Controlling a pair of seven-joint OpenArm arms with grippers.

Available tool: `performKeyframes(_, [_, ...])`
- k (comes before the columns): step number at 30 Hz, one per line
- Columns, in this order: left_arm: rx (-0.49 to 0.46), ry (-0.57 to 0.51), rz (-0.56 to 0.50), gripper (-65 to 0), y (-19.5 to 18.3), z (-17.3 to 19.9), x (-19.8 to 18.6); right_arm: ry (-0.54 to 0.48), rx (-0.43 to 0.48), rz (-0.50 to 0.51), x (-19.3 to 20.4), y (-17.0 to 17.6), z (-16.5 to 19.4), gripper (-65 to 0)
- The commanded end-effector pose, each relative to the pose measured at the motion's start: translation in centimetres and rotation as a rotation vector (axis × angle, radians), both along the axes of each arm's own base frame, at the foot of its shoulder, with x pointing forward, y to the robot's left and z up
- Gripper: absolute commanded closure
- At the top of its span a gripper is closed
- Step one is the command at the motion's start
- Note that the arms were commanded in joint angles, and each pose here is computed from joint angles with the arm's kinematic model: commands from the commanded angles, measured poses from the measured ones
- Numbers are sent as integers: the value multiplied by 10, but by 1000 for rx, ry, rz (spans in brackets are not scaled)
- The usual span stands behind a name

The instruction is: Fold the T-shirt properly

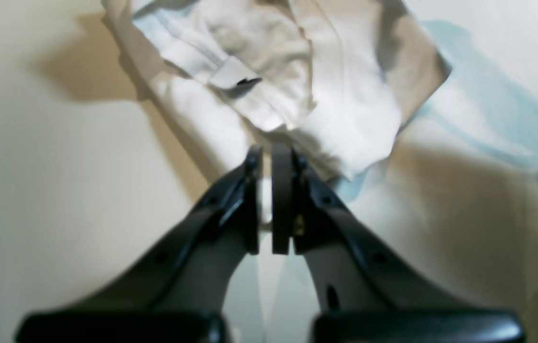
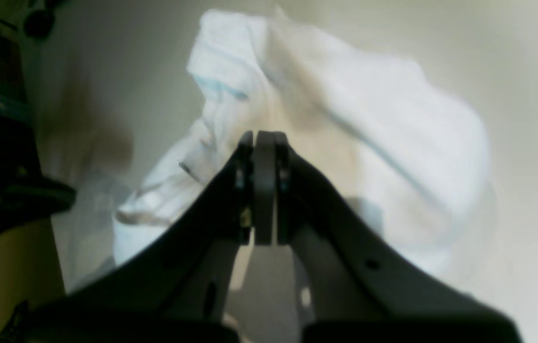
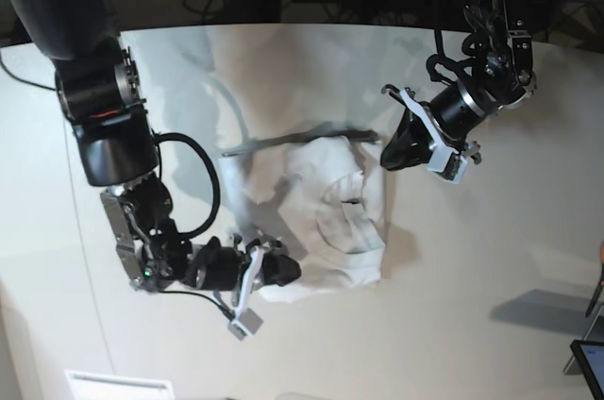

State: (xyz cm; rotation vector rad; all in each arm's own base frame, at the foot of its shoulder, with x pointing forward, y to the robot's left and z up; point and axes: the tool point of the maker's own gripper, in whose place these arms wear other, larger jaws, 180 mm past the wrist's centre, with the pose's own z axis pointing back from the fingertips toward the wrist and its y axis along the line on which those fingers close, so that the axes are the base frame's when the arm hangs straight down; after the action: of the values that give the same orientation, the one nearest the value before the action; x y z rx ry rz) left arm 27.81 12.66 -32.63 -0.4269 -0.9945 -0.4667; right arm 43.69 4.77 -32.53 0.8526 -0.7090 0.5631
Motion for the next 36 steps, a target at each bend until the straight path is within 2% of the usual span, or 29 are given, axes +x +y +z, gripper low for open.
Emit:
performKeyframes(1, [-27, -47, -11, -25, -5, 14, 5, -12, 24, 1, 5, 6, 6, -1])
performKeyframes(6, [-37, -44, -61, -25, -22, 13, 6, 96, 3, -49, -7, 1, -47, 0])
performKeyframes(8, [5, -34, -89, -25, -29, 5, 5, 101, -14, -41, -11, -1, -52, 0])
performKeyframes(13, [183, -10, -152, -25, -51, -23, -2, 67, -17, -39, -8, -18, -35, 0])
performKeyframes(17, [211, -11, -134, -25, -63, -29, 0, -3, -12, -36, -11, -34, -13, 0])
performKeyframes(23, [169, -74, -117, -22, -77, -8, 19, -30, -22, -105, -27, -77, -15, 0])
performKeyframes(25, [178, -104, -120, 0, -78, 3, 23, -27, -39, -120, -33, -89, -21, 0])
performKeyframes(28, [212, -158, -120, 0, -76, 24, 22, -22, -59, -140, -39, -106, -27, 0])
performKeyframes(31, [273, -150, -90, 0, -56, 28, 15, -7, -89, -150, -44, -120, -35, 0])
performKeyframes(36, [291, -104, -10, 0, -27, 18, 9, -9, -114, -150, -52, -130, -39, 0])
